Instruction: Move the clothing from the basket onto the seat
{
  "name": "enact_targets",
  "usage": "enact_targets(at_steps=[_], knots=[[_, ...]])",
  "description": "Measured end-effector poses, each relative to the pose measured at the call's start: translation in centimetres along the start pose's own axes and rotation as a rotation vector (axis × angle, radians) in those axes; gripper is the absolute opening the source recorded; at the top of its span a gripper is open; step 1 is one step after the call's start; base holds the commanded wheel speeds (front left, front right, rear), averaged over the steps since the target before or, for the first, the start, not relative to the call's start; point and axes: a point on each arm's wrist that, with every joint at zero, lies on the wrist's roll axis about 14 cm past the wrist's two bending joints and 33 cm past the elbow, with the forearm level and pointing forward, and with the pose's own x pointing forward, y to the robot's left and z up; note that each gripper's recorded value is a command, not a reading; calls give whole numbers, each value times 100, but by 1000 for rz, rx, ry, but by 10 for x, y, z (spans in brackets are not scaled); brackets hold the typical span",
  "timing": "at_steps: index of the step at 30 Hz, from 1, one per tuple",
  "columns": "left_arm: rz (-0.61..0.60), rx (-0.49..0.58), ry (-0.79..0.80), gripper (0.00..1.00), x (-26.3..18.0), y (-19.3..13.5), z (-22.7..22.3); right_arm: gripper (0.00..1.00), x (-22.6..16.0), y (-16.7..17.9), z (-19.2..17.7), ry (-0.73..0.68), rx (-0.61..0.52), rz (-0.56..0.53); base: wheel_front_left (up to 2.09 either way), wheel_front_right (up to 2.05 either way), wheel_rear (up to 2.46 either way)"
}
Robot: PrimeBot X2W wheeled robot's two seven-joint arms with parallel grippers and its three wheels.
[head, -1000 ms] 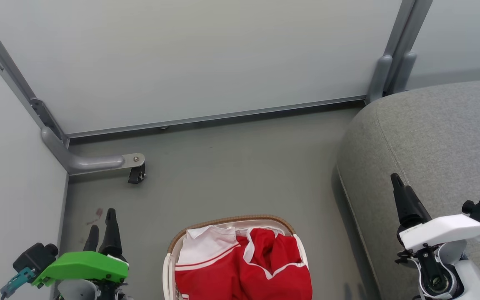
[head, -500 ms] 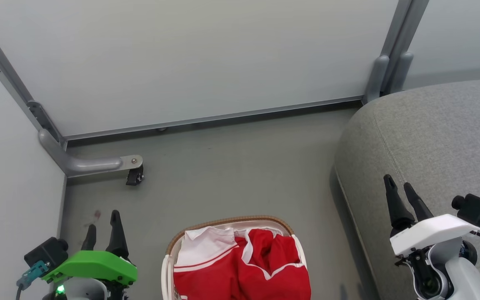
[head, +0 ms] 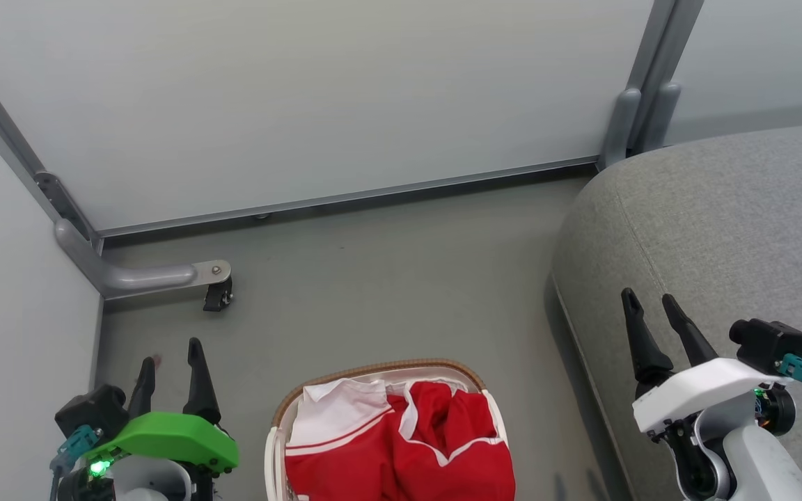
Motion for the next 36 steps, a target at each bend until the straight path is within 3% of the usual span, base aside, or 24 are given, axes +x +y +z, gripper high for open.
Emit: enact_targets(at_steps=[19, 36], knots=[[-57, 219, 15, 100, -9, -12, -17, 100, -6, 5, -4, -3, -200, 28, 0, 0, 0], [-72, 336, 9, 100, -20, -12, -25, 100, -18, 5, -25, 44, -311, 41, 0, 0, 0]])
